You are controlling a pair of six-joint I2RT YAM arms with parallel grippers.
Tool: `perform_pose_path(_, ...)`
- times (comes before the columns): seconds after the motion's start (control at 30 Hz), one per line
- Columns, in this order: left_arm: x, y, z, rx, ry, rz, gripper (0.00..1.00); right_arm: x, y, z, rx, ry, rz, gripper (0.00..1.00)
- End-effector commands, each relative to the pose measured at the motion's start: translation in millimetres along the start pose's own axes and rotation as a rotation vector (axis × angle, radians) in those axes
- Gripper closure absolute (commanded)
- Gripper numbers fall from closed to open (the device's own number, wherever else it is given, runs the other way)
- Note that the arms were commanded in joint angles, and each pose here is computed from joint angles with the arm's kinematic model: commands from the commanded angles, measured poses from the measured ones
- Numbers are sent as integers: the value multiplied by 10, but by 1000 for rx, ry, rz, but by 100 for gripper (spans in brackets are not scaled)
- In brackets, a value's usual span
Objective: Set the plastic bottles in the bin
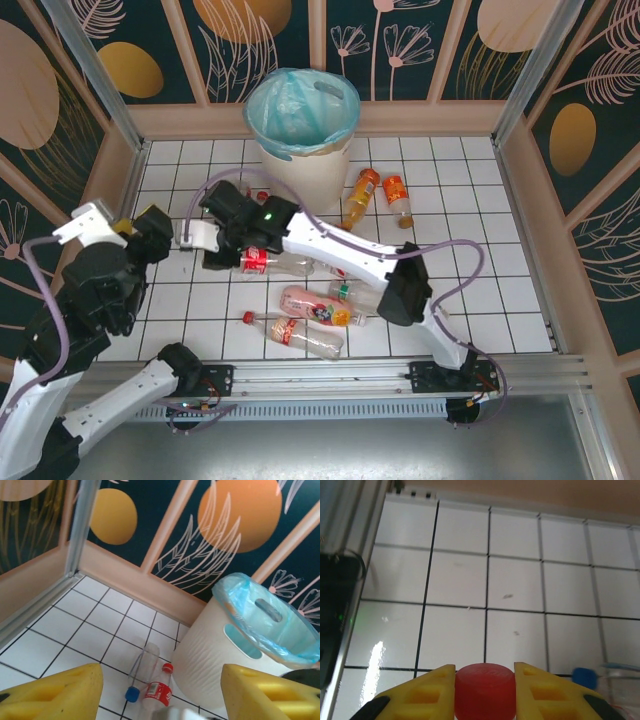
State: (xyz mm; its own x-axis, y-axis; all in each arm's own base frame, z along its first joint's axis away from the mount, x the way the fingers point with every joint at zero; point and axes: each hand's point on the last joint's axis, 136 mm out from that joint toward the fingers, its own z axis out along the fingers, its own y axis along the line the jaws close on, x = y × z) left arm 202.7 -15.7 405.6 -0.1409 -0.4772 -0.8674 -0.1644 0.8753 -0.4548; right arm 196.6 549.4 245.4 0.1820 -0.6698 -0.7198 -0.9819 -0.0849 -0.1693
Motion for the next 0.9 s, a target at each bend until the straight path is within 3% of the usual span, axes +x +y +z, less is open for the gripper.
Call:
perform_pose_path(0.0, -97, -285, 49, 80, -3, 50, 36, -249, -107, -392, 38, -103, 54, 90)
perform_pose_path(0.23, -310, -849, 240, 157, -5, 154, 37, -598, -357, -1215, 133, -305, 127, 96)
perform_pose_path(0.53, -598, -1609, 424, 312, -57, 186, 39, -932, -741, -2812, 330, -717, 179, 100)
perform_pose_path(0.67, -665, -1858, 539, 350, -95, 194, 40, -959, -987, -3481, 479, -843, 174, 100)
perform_pose_path(0.87, -749, -2188, 695, 395, -135, 198, 40, -875, -1487, -4073, 656, -957, 159, 100)
